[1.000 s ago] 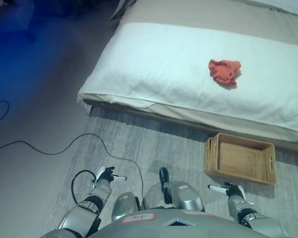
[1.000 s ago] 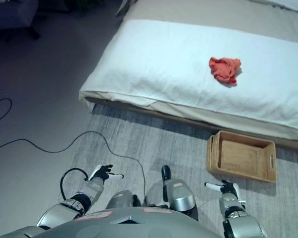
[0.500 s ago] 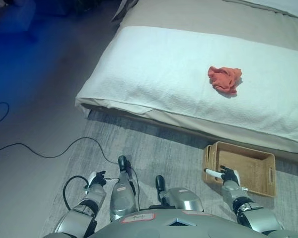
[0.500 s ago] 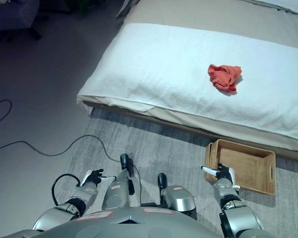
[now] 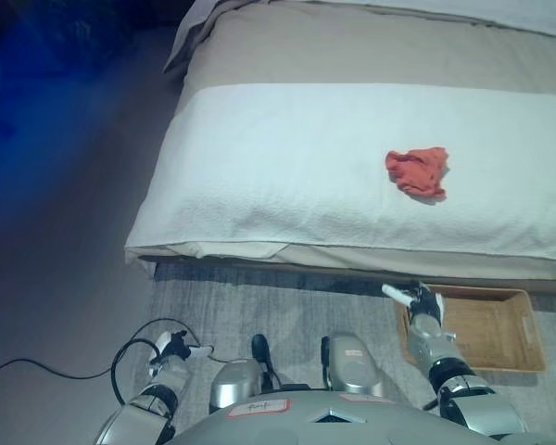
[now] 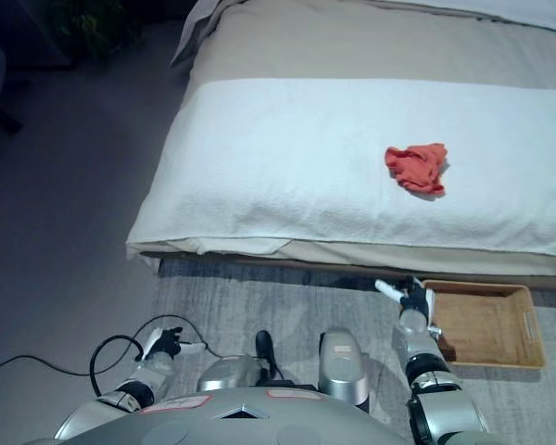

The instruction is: Put the clothes on the bed into the basket.

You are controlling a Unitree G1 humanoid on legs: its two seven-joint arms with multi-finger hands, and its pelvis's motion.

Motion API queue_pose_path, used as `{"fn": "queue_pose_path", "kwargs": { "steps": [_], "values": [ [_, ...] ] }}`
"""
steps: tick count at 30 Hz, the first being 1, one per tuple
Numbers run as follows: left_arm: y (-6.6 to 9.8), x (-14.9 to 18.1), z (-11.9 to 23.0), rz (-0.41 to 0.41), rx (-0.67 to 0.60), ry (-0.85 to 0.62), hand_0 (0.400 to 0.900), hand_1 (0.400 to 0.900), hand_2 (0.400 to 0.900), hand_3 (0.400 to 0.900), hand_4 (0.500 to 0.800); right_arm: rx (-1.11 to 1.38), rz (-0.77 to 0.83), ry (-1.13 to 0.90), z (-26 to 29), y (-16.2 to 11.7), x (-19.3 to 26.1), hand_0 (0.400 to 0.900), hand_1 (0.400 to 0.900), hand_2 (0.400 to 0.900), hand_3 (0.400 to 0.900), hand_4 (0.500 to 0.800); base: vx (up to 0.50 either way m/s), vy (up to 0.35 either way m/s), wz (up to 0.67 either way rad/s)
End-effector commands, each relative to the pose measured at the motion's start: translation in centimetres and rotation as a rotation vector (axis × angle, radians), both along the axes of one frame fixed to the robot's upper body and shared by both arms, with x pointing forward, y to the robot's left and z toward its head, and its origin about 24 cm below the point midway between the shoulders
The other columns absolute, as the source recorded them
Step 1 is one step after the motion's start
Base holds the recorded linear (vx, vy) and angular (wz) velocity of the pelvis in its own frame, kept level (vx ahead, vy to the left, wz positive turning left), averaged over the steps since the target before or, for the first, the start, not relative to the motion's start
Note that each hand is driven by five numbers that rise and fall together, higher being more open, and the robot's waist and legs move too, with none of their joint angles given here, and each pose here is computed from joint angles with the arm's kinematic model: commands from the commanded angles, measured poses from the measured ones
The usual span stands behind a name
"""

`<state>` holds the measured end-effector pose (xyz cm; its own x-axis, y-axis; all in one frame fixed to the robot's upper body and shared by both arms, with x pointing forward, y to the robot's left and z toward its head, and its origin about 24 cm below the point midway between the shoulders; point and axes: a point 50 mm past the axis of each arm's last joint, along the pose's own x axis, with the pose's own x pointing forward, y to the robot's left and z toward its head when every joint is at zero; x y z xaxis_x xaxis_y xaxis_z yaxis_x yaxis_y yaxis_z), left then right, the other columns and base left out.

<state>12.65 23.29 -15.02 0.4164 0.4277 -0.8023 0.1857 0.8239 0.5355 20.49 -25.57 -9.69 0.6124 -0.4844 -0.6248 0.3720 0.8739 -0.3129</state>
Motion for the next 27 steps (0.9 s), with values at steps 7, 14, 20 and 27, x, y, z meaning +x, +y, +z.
{"fn": "queue_pose_path", "kwargs": {
  "steps": [7, 14, 20, 27],
  "values": [
    [0.8, -1.8, -0.3, -0.015, 0.041, 0.065, 0.900, 0.900, 0.900, 0.900, 0.800, -0.338, 0.030, -0.297, 8.0, -4.3, 4.7, 0.900, 0.900, 0.900, 0.900, 0.800, 0.537, -0.070, 0.46],
    [0.2, -1.2, -0.1, 0.008, 0.036, -0.006, 0.900, 0.900, 0.900, 0.900, 0.800, -0.532, 0.067, -0.292, 10.7, -6.0, 6.4, 0.900, 0.900, 0.900, 0.900, 0.800, 0.352, -0.222, 0.06],
    [0.7, -2.9, -0.3, 0.057, 0.054, 0.018, 0.900, 0.900, 0.900, 0.900, 0.800, -0.629, 0.105, -0.235, 11.6, -6.7, 7.7, 0.900, 0.900, 0.900, 0.900, 0.800, 0.311, -0.022, -0.43],
    [1.1, -5.4, -0.8, 0.013, 0.094, 0.094, 0.900, 0.900, 0.900, 0.900, 0.800, -0.660, 0.137, -0.144, 10.4, -6.7, 7.6, 0.900, 0.900, 0.900, 0.900, 0.800, 0.198, 0.081, -0.08]
  ]
}}
